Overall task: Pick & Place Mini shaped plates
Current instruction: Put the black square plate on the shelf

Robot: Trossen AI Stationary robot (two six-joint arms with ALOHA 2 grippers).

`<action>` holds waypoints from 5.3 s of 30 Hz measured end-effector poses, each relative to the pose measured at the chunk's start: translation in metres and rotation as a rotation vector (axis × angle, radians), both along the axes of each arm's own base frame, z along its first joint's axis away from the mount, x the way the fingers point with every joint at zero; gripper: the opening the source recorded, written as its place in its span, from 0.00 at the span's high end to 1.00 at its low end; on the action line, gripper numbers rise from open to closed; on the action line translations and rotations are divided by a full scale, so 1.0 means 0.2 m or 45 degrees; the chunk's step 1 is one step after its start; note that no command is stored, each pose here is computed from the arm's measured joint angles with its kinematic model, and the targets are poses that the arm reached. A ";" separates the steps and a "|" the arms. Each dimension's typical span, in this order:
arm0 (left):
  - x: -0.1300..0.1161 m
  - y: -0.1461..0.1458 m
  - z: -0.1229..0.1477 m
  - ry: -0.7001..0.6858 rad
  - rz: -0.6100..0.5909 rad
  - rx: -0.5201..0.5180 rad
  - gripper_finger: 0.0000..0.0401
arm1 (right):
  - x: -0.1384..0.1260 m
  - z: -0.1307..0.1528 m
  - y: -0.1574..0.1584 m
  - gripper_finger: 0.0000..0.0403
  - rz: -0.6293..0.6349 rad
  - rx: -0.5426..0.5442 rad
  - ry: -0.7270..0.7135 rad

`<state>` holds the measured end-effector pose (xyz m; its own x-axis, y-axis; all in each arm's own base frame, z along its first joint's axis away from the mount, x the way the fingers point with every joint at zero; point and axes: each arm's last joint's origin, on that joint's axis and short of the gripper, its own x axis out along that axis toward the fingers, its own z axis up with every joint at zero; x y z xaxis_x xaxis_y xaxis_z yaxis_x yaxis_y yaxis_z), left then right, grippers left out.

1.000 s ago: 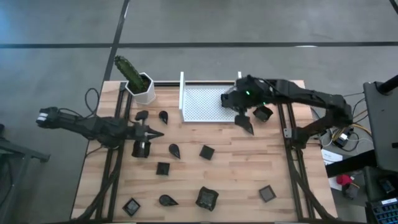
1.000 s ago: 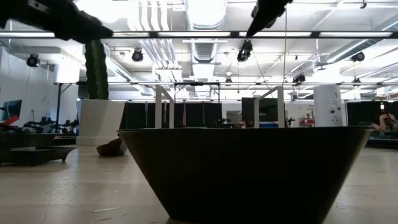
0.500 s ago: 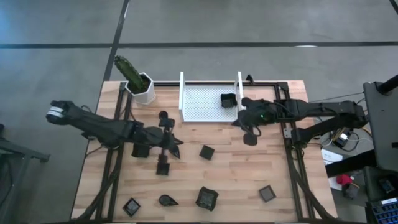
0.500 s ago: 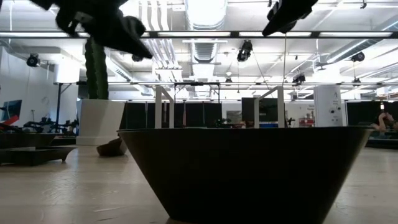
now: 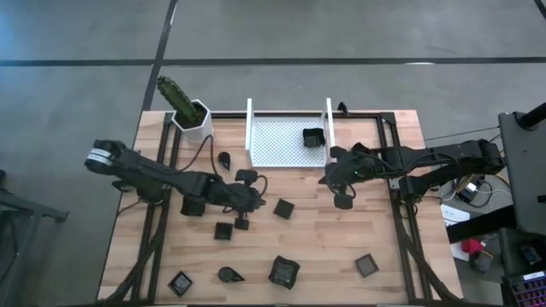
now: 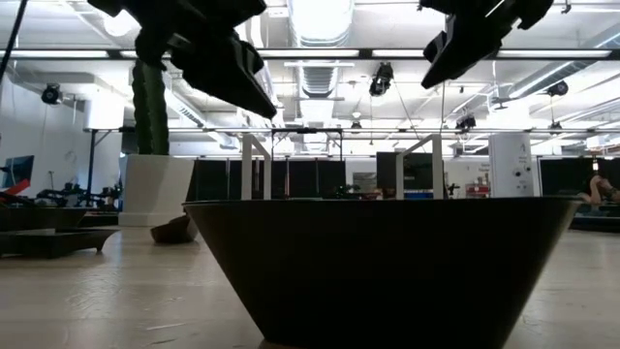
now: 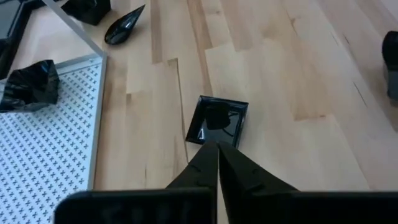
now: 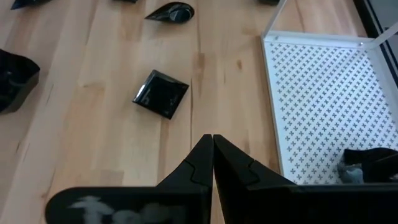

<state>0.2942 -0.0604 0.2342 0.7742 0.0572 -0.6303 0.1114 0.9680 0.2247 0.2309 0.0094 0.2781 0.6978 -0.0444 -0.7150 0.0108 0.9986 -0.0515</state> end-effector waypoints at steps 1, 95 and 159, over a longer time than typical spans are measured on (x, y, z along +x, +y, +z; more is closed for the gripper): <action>0.01 0.00 -0.01 0.008 0.005 -0.004 0.94 | 0.00 0.00 0.00 0.98 0.000 -0.001 -0.004; 0.43 0.11 -0.42 0.197 0.875 -0.818 0.99 | 0.02 0.01 0.00 0.98 0.039 -0.039 -0.068; 0.59 1.46 -0.21 0.232 0.376 -0.118 1.00 | 0.04 0.04 0.00 0.98 0.035 -0.035 -0.168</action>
